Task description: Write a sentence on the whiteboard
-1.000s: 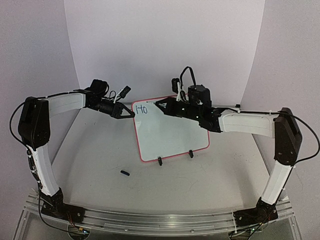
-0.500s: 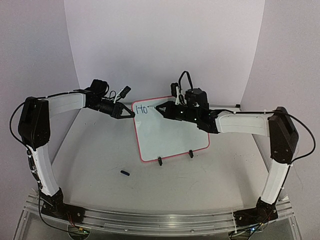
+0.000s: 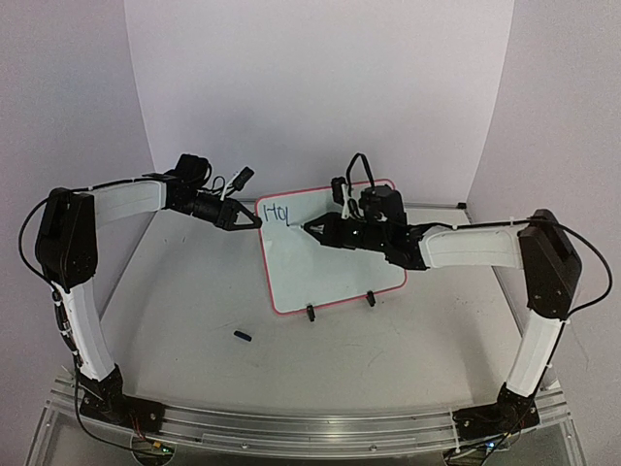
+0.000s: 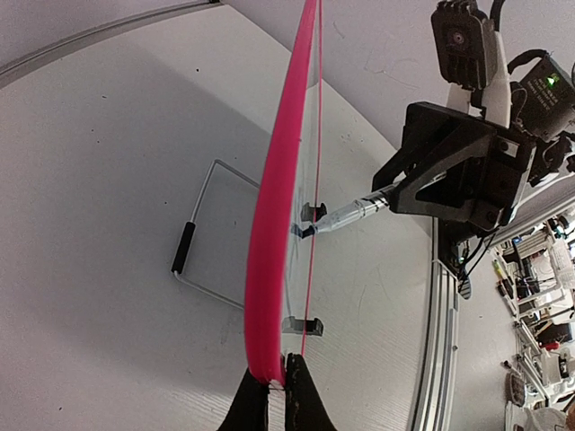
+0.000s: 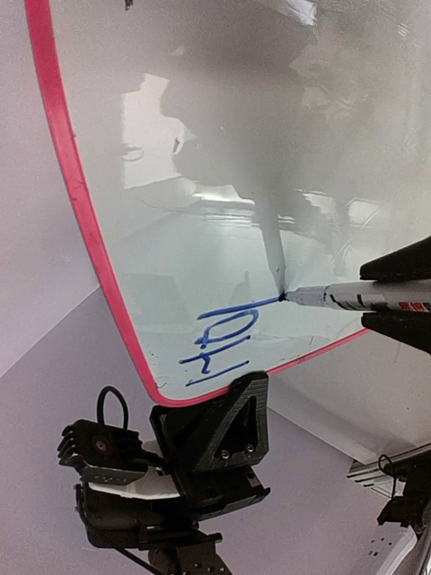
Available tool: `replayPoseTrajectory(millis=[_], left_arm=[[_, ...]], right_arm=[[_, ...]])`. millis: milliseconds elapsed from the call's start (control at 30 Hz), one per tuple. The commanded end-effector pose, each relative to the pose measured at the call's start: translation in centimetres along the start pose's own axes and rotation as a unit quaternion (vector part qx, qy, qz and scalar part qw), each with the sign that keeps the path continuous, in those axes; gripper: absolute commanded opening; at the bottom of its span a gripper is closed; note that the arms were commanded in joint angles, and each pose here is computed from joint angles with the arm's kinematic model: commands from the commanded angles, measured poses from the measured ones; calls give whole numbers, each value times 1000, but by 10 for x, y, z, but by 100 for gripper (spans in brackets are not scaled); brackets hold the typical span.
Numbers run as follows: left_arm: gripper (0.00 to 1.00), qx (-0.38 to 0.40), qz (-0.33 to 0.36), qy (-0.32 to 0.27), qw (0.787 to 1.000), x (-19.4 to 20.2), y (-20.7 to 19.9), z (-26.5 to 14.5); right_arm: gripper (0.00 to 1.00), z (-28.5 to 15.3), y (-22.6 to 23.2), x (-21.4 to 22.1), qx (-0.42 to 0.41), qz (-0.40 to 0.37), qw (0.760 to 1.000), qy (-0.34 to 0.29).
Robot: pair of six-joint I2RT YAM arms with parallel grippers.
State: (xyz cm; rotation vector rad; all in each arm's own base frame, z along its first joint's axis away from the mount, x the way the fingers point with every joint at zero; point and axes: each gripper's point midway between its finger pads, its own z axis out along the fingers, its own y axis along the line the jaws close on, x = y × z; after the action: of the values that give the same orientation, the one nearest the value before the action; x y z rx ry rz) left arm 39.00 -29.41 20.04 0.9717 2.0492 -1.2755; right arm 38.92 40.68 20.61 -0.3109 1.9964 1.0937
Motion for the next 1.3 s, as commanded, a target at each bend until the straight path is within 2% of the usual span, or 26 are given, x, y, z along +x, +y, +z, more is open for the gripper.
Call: replayPoseTrajectory(millis=[0,367,533,967,1267], left_arm=[[0,5,23,25,999,6,-18,11],[0,5,25,27,999,6,-19,12],[0,5,25,27,999,6,-19,12],[0,5,26,29,999,7,-20,13],[0,6,25,32,999,9,-19,16]], right_arm=[[0,-12,-4,0,12,10,1000,2],[0,-25,37,-41,-54,0,997,-48],[0,-19,33,-52,-37,-11,997,-69],[0,0,22,-56,-18,-18,997,-75],[0,-7,8,-56,20,-17,996,-88]])
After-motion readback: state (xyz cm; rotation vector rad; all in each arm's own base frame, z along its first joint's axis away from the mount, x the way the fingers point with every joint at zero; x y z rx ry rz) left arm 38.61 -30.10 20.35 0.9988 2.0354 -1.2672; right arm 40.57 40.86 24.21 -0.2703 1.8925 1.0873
